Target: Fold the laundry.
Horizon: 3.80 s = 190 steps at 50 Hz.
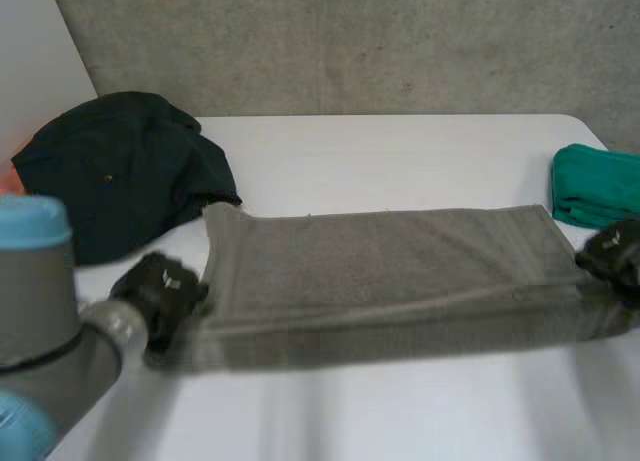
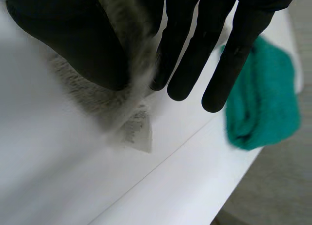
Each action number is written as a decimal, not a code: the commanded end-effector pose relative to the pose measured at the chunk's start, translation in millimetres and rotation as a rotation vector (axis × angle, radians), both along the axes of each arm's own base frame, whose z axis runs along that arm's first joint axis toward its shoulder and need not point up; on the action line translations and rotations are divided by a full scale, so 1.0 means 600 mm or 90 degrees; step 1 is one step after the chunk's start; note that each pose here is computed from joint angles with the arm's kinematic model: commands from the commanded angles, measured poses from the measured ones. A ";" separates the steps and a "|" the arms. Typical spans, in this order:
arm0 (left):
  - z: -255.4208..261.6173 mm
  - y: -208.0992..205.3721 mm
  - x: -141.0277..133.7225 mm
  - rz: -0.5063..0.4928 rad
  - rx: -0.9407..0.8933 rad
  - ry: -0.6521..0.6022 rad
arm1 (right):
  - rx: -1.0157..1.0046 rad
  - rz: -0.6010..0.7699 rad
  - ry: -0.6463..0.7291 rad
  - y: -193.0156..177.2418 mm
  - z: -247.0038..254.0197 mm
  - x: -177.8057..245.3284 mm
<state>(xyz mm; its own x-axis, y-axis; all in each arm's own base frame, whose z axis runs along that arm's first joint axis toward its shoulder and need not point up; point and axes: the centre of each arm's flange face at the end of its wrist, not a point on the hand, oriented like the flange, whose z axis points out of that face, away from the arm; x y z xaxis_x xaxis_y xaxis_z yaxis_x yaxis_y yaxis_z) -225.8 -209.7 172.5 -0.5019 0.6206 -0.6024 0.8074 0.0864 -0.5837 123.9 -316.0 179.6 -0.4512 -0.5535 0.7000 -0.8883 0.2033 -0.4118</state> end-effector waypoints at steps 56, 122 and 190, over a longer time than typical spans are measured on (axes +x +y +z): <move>0.043 -0.177 -0.104 0.025 -0.263 0.265 | -0.094 -0.033 -0.279 -0.141 -0.070 0.002; 0.077 -0.051 -0.184 -0.085 -0.233 0.341 | 0.012 0.063 -0.344 0.061 -0.092 0.173; -0.073 -0.045 -0.314 0.008 0.015 0.312 | 0.155 -0.055 -0.600 -0.016 -0.038 0.210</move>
